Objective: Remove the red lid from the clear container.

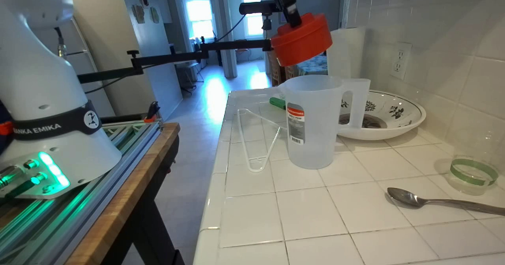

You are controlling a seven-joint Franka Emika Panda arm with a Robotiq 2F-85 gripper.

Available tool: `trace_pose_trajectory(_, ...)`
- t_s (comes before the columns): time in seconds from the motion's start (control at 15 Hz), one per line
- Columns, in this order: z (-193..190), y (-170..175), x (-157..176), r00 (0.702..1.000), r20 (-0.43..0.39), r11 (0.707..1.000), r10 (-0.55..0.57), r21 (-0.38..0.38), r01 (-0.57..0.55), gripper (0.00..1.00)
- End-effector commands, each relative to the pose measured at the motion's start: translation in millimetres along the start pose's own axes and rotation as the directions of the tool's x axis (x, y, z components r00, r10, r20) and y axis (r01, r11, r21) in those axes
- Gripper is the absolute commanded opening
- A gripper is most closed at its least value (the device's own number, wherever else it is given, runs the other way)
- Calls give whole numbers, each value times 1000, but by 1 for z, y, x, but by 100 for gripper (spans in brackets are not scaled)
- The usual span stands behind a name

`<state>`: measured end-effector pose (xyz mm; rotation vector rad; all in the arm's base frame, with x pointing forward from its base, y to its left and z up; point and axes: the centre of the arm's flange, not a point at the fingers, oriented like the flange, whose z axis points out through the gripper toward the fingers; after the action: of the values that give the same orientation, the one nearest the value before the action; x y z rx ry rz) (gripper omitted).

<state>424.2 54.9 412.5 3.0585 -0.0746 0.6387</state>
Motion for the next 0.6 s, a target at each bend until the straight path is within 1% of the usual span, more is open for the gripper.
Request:
trace_pose_trajectory(0.0, -31, -5, -4, 999, 4, 999, -33, 14, 33, 8)
trace_pose_trajectory(0.27, -34, -10, -29, 996, 72, 999, -46, 18, 44, 8)
trace_pose_trajectory(0.53, -24, -3, -58, 986, 161, 999, -32, -2, 32, 8)
